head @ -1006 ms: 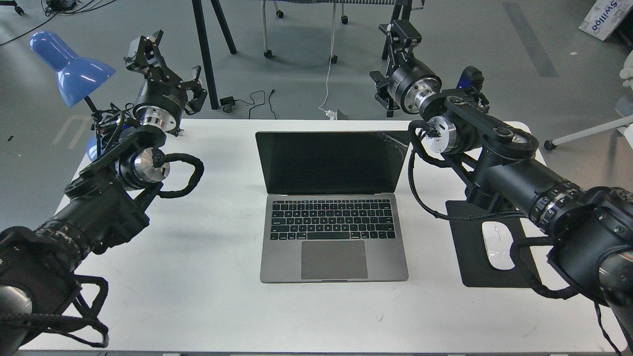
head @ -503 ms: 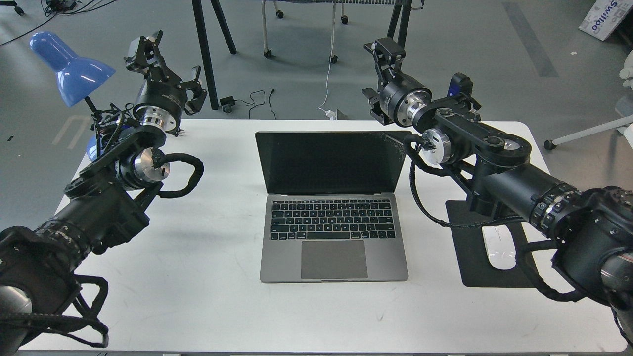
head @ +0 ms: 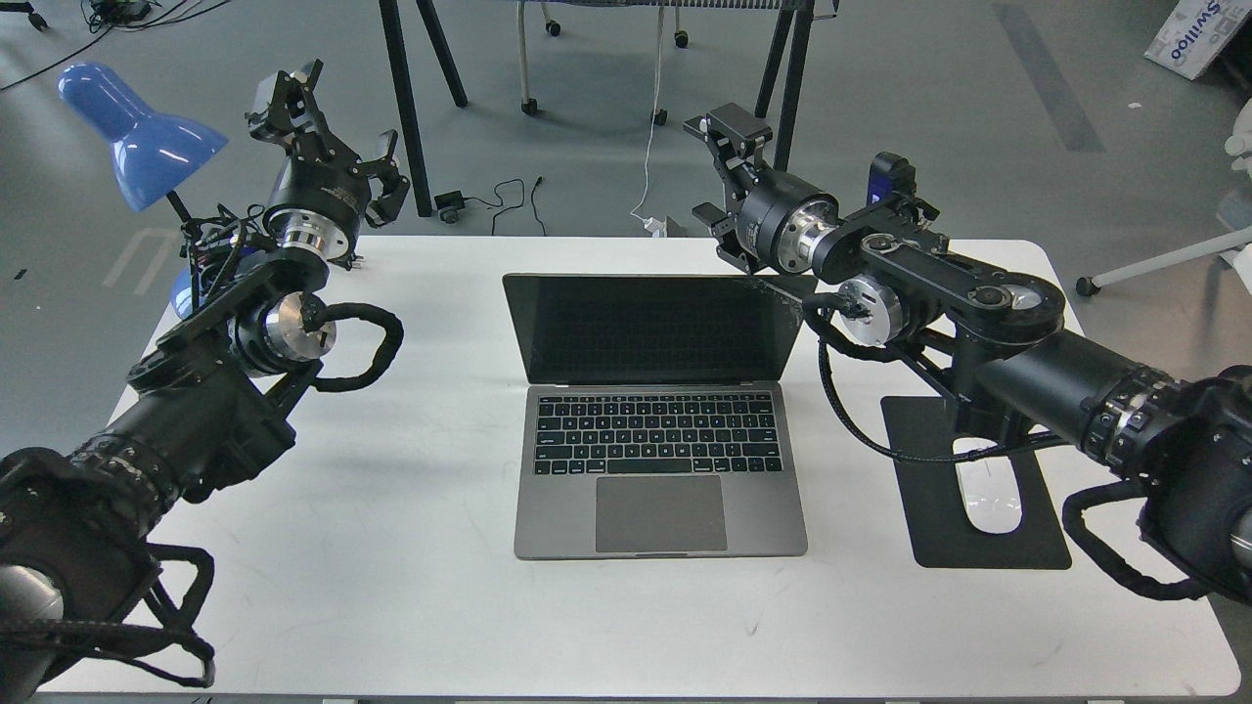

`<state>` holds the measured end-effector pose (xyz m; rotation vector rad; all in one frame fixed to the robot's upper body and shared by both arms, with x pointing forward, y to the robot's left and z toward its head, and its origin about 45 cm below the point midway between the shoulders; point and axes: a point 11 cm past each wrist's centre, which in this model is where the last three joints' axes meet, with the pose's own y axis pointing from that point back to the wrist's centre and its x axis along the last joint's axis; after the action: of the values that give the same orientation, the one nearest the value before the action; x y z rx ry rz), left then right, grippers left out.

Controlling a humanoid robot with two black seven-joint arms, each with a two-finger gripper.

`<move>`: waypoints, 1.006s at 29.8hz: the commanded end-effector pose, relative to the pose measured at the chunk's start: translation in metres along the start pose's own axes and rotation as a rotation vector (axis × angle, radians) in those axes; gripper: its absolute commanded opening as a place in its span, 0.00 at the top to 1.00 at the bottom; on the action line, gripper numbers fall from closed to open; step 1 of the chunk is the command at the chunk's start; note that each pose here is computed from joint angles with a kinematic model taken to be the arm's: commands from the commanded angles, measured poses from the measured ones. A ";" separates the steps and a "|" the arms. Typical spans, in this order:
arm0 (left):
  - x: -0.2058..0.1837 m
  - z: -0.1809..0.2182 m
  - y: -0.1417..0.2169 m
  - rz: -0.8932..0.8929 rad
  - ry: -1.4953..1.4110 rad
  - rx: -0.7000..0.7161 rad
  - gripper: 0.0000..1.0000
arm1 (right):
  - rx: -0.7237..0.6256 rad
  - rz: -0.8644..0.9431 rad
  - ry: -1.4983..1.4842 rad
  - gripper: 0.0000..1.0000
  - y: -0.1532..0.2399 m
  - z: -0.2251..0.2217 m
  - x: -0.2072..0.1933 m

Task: Close notebook with right arm
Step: 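Move the right gripper over the top edge of the laptop screen, then push the laptop screen down toward the keyboard with the right gripper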

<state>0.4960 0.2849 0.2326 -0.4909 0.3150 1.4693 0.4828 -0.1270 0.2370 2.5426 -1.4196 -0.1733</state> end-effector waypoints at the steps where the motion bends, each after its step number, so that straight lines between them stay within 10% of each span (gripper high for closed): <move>1: 0.000 0.000 0.000 0.000 0.000 0.000 0.00 | 0.000 -0.035 0.002 0.00 0.004 -0.001 0.000; 30: 0.000 0.000 0.000 0.000 0.000 0.000 0.00 | -0.159 -0.463 0.271 0.00 0.071 0.035 -0.041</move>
<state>0.4960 0.2852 0.2325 -0.4902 0.3146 1.4702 0.4041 -0.1317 0.2229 2.5977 -0.7454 -0.0326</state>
